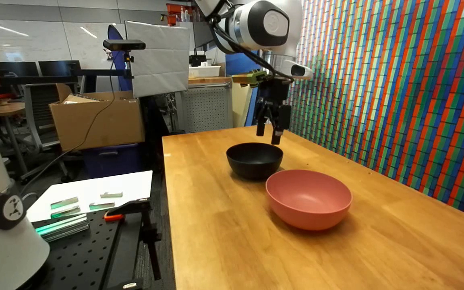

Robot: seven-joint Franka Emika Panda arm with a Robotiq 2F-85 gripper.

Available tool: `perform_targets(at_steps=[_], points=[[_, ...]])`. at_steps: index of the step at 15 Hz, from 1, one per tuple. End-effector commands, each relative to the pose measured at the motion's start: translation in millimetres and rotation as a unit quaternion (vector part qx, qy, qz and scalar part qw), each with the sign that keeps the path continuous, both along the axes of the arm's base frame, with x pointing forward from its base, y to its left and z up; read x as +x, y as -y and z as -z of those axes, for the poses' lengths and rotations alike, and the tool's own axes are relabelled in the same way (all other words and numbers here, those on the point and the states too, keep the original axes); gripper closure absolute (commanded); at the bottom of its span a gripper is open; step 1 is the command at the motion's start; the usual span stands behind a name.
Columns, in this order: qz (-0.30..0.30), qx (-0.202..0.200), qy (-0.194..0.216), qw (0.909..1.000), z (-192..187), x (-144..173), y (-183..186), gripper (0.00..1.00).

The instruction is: Put the black bowl in the pink bowl

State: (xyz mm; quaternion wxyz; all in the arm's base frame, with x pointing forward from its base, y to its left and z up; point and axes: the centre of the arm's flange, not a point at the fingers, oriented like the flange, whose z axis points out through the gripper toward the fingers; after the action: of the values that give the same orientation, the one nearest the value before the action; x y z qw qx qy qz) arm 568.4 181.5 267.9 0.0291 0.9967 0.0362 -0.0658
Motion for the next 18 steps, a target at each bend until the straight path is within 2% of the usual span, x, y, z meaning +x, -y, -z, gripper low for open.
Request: perform_targets(at_steps=[1,5,9,10,11,12,13,18], points=[[0.013,-0.027,0.012,0.9995,26,13,5,0.00],[0.021,-0.053,0.014,0.9983,53,15,15,0.00],[0.024,-0.061,0.010,0.9978,69,13,15,0.00],[0.023,-0.062,0.011,0.9978,71,12,13,0.25],[0.022,-0.062,0.010,0.9978,72,12,12,0.27],[0.022,-0.061,0.009,0.9979,73,11,11,0.34],[0.022,-0.061,0.008,0.9978,74,11,10,0.44],[0.033,-0.066,0.009,0.9972,69,17,15,0.82]])
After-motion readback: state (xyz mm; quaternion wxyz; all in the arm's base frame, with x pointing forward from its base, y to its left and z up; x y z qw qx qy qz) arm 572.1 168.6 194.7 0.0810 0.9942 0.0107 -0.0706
